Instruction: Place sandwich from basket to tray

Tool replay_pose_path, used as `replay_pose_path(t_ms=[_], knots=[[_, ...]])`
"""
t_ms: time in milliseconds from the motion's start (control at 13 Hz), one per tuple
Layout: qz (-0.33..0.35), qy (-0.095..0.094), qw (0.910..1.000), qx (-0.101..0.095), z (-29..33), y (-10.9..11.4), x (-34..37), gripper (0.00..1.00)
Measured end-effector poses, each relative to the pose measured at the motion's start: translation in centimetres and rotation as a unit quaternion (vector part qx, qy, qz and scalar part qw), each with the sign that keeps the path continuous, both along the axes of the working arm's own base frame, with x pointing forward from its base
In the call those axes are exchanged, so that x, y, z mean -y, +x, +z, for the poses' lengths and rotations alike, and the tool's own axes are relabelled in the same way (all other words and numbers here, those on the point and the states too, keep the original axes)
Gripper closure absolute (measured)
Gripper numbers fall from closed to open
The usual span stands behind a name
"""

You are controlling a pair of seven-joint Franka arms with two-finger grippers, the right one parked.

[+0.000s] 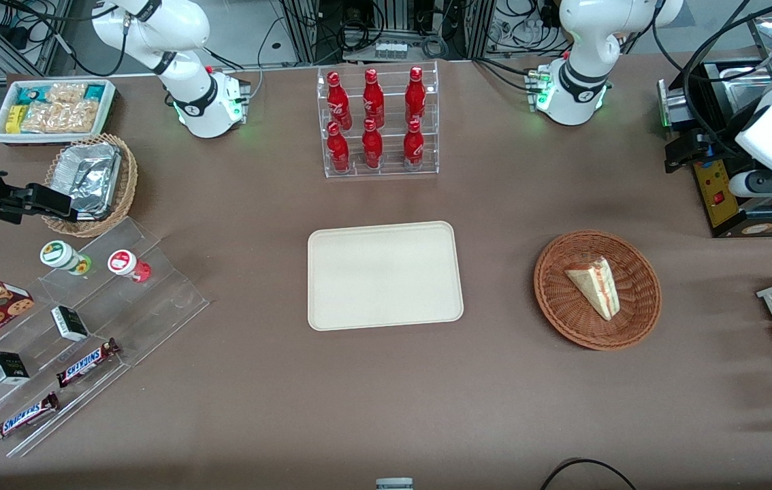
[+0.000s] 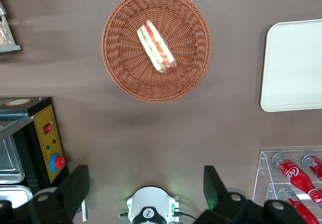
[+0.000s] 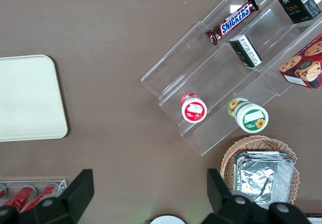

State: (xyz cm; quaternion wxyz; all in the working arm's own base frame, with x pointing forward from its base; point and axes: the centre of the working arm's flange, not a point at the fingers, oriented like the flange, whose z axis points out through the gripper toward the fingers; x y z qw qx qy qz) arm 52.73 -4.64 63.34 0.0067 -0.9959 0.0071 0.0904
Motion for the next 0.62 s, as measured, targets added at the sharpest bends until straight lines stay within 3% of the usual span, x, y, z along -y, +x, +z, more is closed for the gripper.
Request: replay_pose_path(t_ms=[308,615], knots=[[0.0,0.0,1.0,0.003,0.0,0.1,0.1,0.0],[0.0,-0.003,0.9997,0.025,-1.0,1.6,0.1,0.0]])
